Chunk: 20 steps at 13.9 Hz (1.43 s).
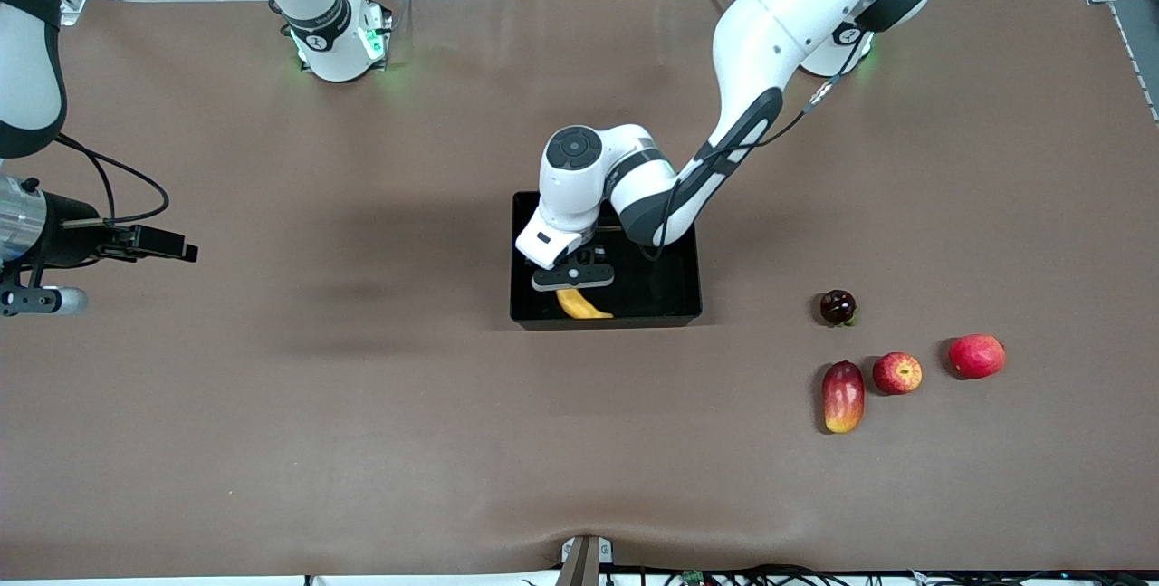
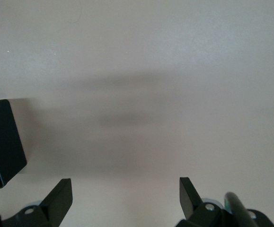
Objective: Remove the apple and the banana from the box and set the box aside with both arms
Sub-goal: 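Grasp the banana with the left gripper while the right gripper approaches the box, then carry the banana toward the fruits while the right gripper grips the box rim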
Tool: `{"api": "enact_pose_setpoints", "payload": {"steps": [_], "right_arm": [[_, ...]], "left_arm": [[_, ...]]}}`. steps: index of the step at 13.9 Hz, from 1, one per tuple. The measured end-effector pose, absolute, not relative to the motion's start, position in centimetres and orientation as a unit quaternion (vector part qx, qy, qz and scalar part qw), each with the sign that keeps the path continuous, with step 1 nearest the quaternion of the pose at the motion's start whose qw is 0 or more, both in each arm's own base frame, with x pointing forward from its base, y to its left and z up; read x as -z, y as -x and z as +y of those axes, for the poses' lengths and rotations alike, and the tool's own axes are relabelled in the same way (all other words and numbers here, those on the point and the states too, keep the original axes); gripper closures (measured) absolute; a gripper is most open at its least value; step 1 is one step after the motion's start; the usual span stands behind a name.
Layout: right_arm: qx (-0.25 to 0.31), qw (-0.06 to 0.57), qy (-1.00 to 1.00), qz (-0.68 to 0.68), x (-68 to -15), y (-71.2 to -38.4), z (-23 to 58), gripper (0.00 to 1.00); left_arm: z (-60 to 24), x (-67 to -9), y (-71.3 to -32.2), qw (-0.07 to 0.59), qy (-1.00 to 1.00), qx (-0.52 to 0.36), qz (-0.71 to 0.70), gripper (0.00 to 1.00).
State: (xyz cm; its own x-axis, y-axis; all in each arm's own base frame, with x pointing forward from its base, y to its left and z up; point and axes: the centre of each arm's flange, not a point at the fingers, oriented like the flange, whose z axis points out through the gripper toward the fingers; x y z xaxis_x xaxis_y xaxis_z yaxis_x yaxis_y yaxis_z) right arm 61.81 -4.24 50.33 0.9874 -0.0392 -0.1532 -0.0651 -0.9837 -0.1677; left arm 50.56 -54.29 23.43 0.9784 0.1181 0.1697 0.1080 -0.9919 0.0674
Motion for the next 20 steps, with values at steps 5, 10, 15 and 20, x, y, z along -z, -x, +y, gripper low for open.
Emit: {"api": "enact_pose_setpoints", "payload": {"steps": [5,10,15,20], "right_arm": [[-0.087,0.116,0.987,0.064,-50.5,-62.0,2.2,0.0],[-0.083,0.122,0.988,0.044,-48.5,-62.0,15.1,0.0],[-0.095,0.112,0.989,0.019,-42.5,-61.8,21.3,0.0],[-0.078,0.098,0.992,0.011,-35.1,-59.5,31.1,0.0]], "left_arm": [[-52.0,-33.2,-53.1,0.018,-0.994,-0.087,0.068,0.64],[-41.2,-44.9,-58.5,0.012,-0.997,-0.068,0.037,0.64],[-29.2,-45.3,-62.1,-0.047,-0.998,-0.008,-0.047,0.64],[-15.6,-42.8,-64.6,-0.065,-0.991,0.04,-0.107,0.64]]}}
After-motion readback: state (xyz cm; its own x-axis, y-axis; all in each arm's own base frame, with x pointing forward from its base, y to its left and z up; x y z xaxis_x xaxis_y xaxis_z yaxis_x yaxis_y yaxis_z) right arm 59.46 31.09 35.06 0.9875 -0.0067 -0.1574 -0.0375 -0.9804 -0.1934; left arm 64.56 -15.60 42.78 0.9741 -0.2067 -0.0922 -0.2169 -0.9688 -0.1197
